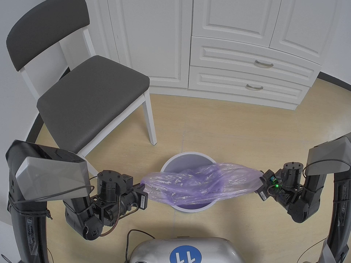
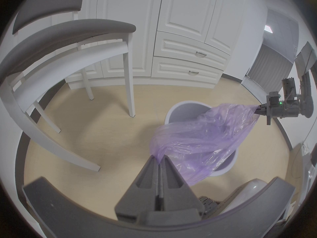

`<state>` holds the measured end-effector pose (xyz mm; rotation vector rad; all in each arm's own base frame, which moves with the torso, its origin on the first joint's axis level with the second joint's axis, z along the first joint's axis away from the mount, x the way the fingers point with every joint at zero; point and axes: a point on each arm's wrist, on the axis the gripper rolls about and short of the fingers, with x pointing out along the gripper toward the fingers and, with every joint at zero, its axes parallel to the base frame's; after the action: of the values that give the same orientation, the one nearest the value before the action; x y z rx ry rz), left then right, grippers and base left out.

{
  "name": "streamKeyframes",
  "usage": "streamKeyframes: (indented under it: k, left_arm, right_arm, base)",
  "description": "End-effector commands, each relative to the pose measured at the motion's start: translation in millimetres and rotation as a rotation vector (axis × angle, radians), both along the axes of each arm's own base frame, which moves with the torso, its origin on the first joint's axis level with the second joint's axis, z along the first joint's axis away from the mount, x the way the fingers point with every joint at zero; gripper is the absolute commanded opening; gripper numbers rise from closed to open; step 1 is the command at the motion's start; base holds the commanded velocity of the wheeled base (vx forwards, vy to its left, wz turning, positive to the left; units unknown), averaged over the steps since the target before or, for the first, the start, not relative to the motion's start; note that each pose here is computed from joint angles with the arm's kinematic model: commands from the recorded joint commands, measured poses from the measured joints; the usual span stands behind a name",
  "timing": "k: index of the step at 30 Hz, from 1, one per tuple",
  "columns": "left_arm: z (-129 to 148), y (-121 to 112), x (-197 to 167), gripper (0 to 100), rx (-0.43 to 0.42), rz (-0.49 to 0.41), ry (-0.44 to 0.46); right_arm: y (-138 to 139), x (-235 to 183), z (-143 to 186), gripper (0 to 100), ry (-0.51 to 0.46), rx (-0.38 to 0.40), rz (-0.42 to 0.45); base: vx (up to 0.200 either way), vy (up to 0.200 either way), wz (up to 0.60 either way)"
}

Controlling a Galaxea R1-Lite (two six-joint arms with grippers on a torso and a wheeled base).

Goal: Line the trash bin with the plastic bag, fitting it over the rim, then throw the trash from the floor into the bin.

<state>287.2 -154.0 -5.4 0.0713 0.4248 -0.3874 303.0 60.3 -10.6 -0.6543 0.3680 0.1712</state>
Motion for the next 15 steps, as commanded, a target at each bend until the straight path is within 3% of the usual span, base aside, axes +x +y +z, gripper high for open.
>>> streamKeyframes:
  k: [1, 6, 15]
  left_arm:
    - [-18, 5, -6, 0, 0.055, -0.010, 0.060]
    - [-24, 12, -14, 0, 0.109, -0.061, 0.102]
    - [-8, 23, -19, 0, 0.134, -0.068, 0.120]
  right_arm:
    - [-1, -7, -15, 0, 0.063, -0.042, 0.013]
    - [-4, -18, -20, 0, 0.108, -0.115, 0.042]
    - [-6, -30, -5, 0, 0.100, -0.122, 0.049]
  base:
    - [0.000, 0.000, 0.00]
    - [0.000, 0.000, 0.00]
    - [0.000, 0.000, 0.00]
